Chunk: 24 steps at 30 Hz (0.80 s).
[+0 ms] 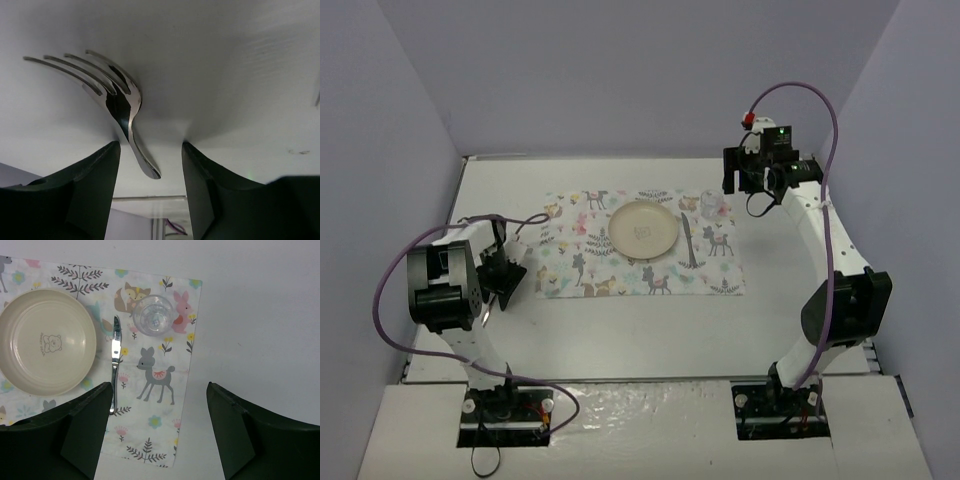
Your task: Set the dinner table for one person
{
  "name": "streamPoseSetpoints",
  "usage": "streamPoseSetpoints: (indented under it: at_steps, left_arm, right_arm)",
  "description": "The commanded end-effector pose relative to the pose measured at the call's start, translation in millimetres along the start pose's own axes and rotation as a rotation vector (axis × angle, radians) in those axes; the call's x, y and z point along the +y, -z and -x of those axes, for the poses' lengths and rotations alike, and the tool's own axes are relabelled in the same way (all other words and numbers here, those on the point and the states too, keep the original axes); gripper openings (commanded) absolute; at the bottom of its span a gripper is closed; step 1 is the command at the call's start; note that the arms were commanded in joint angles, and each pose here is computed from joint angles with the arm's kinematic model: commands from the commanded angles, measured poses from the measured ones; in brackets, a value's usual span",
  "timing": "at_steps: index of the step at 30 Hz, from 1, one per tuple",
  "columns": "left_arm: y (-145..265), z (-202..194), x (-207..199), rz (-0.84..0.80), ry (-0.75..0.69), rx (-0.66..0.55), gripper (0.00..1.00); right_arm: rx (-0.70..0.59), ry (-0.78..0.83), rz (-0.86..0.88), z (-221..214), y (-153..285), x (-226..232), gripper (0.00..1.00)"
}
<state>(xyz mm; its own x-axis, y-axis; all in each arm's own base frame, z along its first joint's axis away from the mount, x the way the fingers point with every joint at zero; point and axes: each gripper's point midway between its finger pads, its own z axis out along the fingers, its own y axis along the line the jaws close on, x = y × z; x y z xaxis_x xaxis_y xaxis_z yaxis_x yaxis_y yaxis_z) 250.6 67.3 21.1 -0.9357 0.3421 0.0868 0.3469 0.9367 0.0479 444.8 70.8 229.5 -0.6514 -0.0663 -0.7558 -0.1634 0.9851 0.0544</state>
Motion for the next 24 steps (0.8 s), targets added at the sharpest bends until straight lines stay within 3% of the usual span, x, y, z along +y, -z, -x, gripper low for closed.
streamPoseSetpoints:
  at_steps: [1,8,9,10,11,12,13,19,24]
  left_arm:
    - [4.4,4.7,6.5,-0.025,0.006,0.023,0.49]
    - [-8.3,5.0,6.8,-0.093,0.018,0.085,0.45]
    - [-10.9,4.3,5.5,-0.107,0.019,0.095,0.41]
    - [-12.5,4.1,3.3,-0.122,0.021,0.100,0.29]
    - [-13.0,4.4,0.3,-0.139,0.026,0.101,0.11]
    - [-12.8,4.9,-1.6,-0.149,0.032,0.099,0.03]
    - [-12.5,6.1,-2.4,-0.153,0.037,0.094,0.00]
    - [22.7,31.5,7.9,-0.109,0.087,-0.039,0.00]
    - [101.7,78.6,18.0,-0.005,0.072,-0.251,0.00]
  right_arm:
    - [-0.111,-0.005,0.002,29.9,21.7,-2.2,0.73]
    - [-0.099,-0.006,-0.003,26.9,16.9,-6.0,0.73]
    - [-0.096,-0.006,-0.004,26.5,15.8,-6.2,0.73]
    - [-0.095,-0.006,-0.004,26.4,14.7,-6.3,0.73]
    - [-0.094,-0.005,-0.003,26.5,13.6,-6.3,0.73]
    - [-0.089,-0.005,-0.004,25.6,11.9,-6.5,0.73]
    - [-0.087,-0.006,-0.004,25.4,10.7,-6.7,0.73]
    - [-0.080,-0.007,-0.005,26.0,4.7,-7.2,0.73]
    - [-0.072,-0.011,-0.022,21.5,-0.3,-10.4,0.72]
